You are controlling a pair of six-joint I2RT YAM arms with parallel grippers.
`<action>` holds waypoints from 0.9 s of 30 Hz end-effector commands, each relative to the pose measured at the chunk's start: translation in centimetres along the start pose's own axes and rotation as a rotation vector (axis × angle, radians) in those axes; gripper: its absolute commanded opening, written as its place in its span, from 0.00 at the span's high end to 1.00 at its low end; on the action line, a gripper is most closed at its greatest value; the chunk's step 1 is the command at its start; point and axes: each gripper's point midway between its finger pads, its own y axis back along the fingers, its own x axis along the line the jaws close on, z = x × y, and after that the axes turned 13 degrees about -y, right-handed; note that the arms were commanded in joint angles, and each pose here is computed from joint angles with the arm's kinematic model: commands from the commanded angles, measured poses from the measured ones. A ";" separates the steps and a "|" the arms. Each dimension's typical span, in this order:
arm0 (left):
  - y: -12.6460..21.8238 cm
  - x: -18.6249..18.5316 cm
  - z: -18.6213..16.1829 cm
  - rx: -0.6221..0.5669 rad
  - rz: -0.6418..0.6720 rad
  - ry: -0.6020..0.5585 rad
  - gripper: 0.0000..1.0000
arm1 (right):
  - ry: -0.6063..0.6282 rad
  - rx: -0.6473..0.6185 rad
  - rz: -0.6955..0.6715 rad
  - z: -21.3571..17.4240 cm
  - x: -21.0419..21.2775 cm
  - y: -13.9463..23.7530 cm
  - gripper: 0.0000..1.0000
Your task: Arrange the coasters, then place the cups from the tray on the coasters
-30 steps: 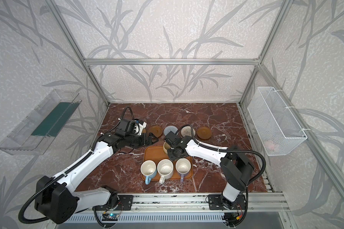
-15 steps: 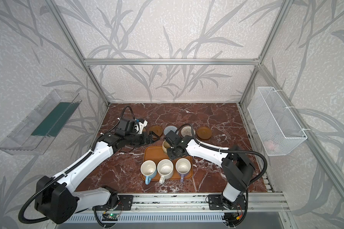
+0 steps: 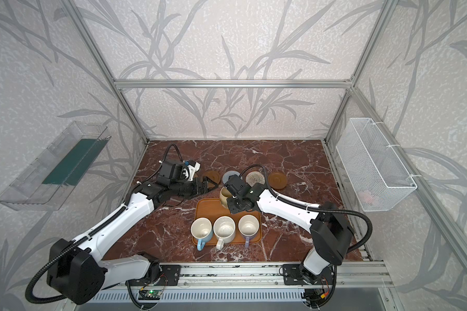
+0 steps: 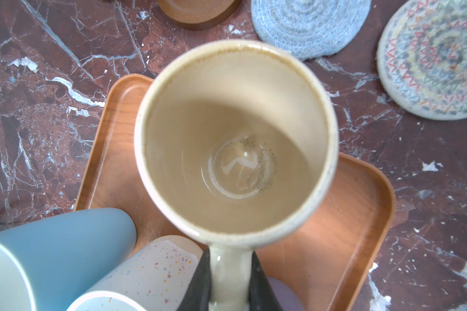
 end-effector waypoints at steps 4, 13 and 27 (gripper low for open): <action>0.2 -0.3 0.4 -0.040 -0.020 0.032 0.03 | -0.009 -0.120 0.076 2.4 1.8 2.8 1.00; 0.1 0.2 0.1 -0.040 0.000 0.041 0.04 | -0.002 -0.097 0.042 1.1 0.5 2.0 1.00; -0.6 0.8 -0.4 -0.020 0.008 0.053 0.04 | 0.071 0.046 0.047 -0.8 1.4 -2.2 1.00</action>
